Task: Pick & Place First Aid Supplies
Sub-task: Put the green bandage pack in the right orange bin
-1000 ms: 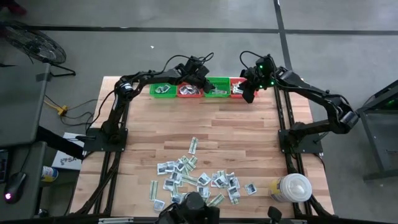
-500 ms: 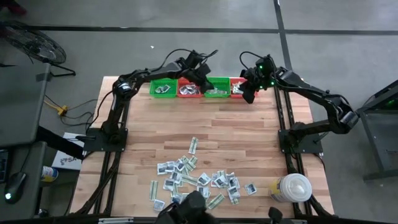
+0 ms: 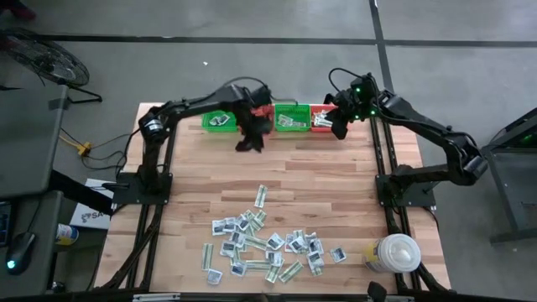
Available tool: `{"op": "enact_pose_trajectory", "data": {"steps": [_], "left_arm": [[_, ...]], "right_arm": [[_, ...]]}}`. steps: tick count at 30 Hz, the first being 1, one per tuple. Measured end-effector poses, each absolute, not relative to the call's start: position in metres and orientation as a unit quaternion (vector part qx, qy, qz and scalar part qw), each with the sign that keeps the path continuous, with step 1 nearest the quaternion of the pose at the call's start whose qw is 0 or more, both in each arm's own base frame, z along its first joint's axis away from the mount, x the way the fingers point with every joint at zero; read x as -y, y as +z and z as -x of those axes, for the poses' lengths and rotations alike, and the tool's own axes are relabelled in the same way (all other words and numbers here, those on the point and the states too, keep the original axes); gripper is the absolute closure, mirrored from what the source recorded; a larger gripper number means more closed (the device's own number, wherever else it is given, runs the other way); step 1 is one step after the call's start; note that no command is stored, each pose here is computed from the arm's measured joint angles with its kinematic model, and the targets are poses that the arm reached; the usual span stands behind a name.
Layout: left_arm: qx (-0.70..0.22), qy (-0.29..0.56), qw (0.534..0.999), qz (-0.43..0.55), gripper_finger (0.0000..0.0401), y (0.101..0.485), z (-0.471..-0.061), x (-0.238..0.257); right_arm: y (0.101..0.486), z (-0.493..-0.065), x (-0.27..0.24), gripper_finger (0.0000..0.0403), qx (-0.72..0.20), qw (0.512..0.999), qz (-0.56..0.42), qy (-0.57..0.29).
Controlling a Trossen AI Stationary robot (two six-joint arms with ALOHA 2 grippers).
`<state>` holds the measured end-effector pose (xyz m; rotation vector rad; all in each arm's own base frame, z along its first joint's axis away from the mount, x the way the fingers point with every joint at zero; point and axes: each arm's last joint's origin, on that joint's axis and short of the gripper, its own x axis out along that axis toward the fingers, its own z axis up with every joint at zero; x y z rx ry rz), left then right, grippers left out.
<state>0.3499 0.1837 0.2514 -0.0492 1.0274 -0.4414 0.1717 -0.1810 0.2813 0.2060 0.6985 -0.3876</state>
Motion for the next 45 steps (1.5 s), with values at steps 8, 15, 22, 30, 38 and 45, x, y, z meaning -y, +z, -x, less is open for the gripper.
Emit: {"op": "enact_pose_trajectory", "data": {"steps": [8,15,22,30,38,45], "left_arm": [[-0.490,-0.279,0.820,-0.099,0.0299,0.240,-0.375,-0.129],[-0.483,-0.301,0.819,-0.075,0.0247,0.220,-0.377,-0.112],[-0.484,-0.309,0.818,-0.027,0.0212,0.199,-0.371,-0.108],[-0.475,-0.302,0.826,0.008,0.0211,0.179,-0.377,-0.110],[-0.492,-0.310,0.812,0.046,0.0211,0.154,-0.382,-0.110],[-0.502,-0.310,0.806,0.036,0.0211,0.147,-0.385,-0.105]], "right_arm": [[0.282,-0.171,0.180,0.0330,-0.341,0.915,-0.107,-0.189],[0.281,-0.171,0.179,0.0330,-0.340,0.914,-0.119,-0.188],[0.282,-0.171,0.179,0.0330,-0.337,0.915,-0.122,-0.183],[0.282,-0.171,0.179,0.0330,-0.336,0.916,-0.123,-0.181],[0.282,-0.171,0.178,0.0330,-0.333,0.918,-0.126,-0.173],[0.282,-0.171,0.178,0.0330,-0.332,0.919,-0.126,-0.170]]}}
